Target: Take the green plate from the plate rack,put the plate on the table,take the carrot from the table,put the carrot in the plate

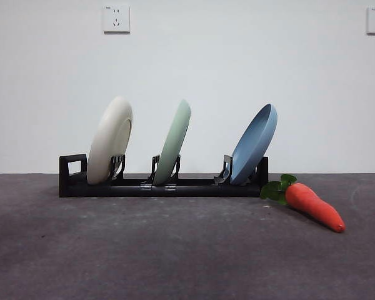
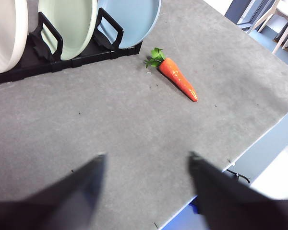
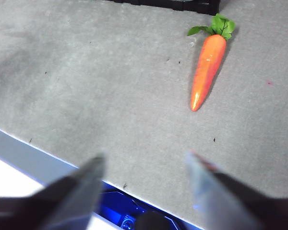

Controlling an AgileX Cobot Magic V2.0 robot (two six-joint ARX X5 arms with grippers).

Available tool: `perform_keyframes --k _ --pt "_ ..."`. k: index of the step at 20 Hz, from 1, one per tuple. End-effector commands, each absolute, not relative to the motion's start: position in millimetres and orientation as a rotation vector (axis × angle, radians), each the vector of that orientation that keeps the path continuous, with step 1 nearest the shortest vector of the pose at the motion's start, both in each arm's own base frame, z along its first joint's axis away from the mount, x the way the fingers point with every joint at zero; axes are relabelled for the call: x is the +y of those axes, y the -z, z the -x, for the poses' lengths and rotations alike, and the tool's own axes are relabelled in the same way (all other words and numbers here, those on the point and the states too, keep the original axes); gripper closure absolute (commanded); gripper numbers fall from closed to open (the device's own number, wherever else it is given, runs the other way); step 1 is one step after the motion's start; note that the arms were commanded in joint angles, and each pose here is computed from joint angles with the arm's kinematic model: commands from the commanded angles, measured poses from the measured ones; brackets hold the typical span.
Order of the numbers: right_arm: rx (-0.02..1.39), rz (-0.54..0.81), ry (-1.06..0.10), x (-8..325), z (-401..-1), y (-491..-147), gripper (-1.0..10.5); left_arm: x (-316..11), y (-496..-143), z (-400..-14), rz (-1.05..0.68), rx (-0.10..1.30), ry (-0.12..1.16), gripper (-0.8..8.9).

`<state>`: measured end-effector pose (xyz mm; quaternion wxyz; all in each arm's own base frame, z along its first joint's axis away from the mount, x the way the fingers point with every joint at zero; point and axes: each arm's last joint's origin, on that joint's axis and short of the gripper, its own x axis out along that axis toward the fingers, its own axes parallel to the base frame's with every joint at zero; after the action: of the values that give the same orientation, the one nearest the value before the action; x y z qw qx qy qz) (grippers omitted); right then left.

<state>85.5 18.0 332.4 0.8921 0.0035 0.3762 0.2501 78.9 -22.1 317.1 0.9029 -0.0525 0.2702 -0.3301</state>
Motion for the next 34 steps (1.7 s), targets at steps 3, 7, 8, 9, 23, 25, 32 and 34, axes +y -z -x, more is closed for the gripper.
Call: perform_keyframes --k 3,7,8,9,23,25,32,34 --pt "0.775 -0.019 -0.517 18.3 -85.7 -333.4 2.9 -23.2 -322.5 -89.8 0.111 0.509 0.697 2.12" --pt "0.768 -0.019 -0.516 18.5 -88.3 -333.9 2.9 -29.7 -327.3 -113.8 0.107 0.482 0.732 2.12" --pt "0.768 -0.019 -0.516 18.5 -89.0 -333.9 2.9 -33.3 -329.8 -122.9 0.100 0.476 0.750 2.12" --pt "0.776 -0.021 -0.516 18.7 -91.0 -333.3 2.9 -38.2 -333.3 -134.4 0.091 0.468 0.764 2.12" --pt "0.835 -0.032 -0.516 19.7 -104.9 -328.6 2.9 -171.4 -336.0 -332.2 -0.060 0.416 0.681 2.15" --pt "0.839 -0.033 -0.515 19.8 -105.9 -328.1 2.9 -185.8 -323.4 -355.1 -0.078 0.417 0.660 2.15" --pt "0.848 -0.035 -0.515 19.9 -107.8 -327.4 2.9 -211.2 -272.2 -402.4 -0.104 0.415 0.583 2.15" --pt "0.847 -0.034 -0.515 19.9 -108.0 -327.5 2.9 -214.1 -260.6 -406.9 -0.107 0.431 0.583 2.20"
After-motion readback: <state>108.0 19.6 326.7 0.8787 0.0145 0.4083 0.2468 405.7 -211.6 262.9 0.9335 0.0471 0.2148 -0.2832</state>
